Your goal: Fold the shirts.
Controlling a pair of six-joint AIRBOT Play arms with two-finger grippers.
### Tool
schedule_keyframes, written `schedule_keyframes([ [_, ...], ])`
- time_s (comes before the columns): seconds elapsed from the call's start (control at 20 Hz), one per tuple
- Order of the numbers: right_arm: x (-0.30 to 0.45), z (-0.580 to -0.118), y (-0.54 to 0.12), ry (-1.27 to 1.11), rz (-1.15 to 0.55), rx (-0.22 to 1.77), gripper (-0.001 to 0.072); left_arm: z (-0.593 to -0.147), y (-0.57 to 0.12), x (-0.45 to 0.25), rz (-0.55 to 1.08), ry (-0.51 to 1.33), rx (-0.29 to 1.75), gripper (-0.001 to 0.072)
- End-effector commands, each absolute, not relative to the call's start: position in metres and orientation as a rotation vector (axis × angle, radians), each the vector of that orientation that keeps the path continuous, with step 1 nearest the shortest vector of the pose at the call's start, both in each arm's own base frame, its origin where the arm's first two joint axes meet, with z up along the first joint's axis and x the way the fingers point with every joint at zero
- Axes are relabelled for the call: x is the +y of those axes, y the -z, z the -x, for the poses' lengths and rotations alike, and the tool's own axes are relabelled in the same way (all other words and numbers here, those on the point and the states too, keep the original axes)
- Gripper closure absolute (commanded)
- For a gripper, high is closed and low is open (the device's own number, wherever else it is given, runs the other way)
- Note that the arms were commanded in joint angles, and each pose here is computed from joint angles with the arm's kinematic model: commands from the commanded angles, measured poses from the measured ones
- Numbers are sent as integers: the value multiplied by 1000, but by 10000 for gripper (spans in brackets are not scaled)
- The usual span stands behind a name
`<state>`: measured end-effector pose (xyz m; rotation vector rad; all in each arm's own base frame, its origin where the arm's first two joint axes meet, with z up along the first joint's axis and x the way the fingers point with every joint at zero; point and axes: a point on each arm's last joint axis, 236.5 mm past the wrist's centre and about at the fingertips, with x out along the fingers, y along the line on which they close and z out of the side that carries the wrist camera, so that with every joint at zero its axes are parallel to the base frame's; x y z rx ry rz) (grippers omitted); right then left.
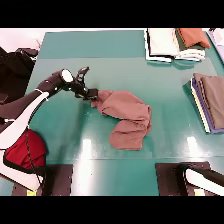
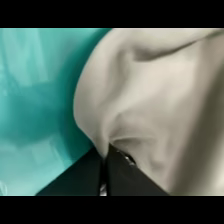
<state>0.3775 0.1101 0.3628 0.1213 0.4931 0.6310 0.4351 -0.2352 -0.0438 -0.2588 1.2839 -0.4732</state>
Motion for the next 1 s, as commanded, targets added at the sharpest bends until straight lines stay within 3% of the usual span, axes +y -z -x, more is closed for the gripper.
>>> schedule_keyframes([
  [0.0, 75, -371, -310, -498, -139, 687, 690, -455, 4, -233, 235, 523, 1225, 685],
  [0.25, 23, -322, -141, -280, -343, 1056, 688, -480, -57, -232, 195, 571, 1104, 685],
  [0.3, 24, -306, -100, -255, -402, 1121, 634, -482, -62, -233, 197, 574, 1091, 685],
  [0.35, 30, -289, -62, -243, -458, 1186, 391, -483, -63, -234, 198, 574, 1086, 685],
  [0.4, 39, -273, -28, -238, -516, 1243, 261, -483, -63, -234, 198, 575, 1088, 685],
  [0.65, 115, -230, 67, -318, -715, 1387, 261, -483, -63, -234, 198, 574, 1089, 685],
  [0.9, 167, -246, 92, -397, -599, 1425, 266, -482, -62, -234, 198, 575, 1092, 685],
  [0.95, 174, -252, 94, -411, -576, 1426, 313, -482, -63, -233, 198, 575, 1092, 685],
])
